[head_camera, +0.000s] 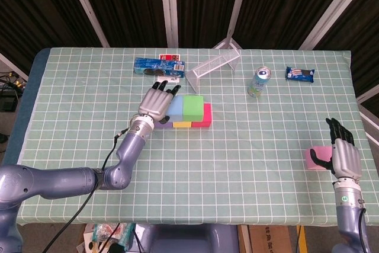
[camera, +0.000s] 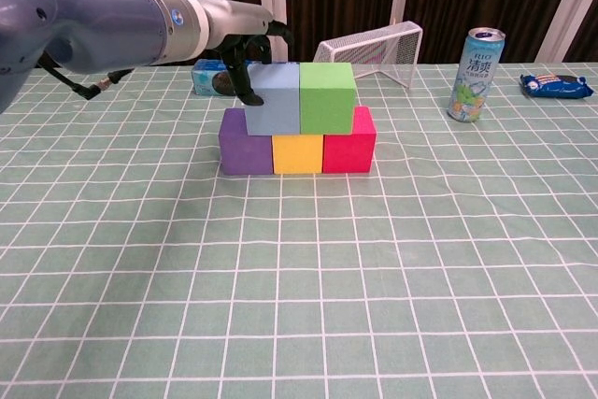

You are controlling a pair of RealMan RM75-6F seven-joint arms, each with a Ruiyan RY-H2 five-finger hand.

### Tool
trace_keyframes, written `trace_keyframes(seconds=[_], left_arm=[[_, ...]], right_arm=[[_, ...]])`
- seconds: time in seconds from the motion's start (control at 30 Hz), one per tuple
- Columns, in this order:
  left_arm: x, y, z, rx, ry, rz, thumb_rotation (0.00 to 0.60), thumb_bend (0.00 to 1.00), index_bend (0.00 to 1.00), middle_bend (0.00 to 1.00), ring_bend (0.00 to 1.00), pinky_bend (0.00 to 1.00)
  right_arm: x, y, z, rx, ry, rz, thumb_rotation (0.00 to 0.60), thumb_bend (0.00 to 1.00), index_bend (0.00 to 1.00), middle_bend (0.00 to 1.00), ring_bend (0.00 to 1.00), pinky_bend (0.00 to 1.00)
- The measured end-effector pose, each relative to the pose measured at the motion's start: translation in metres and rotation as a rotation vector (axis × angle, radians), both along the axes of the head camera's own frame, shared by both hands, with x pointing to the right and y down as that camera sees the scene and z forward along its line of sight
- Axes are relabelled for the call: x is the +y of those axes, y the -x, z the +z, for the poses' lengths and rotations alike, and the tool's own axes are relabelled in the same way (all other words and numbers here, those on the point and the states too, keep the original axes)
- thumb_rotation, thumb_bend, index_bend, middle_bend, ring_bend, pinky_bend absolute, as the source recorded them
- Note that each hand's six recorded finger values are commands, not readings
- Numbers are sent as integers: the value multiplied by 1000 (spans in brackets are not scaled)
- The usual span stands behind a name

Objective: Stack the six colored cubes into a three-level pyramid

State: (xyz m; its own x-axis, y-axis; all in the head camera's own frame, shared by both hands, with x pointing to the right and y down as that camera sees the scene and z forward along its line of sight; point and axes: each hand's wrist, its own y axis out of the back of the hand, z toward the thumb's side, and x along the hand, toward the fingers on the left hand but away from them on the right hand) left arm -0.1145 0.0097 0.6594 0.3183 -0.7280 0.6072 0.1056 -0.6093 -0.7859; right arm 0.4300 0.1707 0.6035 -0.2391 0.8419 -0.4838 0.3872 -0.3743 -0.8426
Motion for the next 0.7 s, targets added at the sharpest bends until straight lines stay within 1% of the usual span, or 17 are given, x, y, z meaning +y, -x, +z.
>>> trace_keyframes(seconds=[0.7], left_arm=[[0, 0, 3, -2, 4, -1, 600, 417, 24, 285, 14, 97]], right_arm=[[1, 0, 1, 1, 6, -2, 600, 383, 0, 0, 0, 0]])
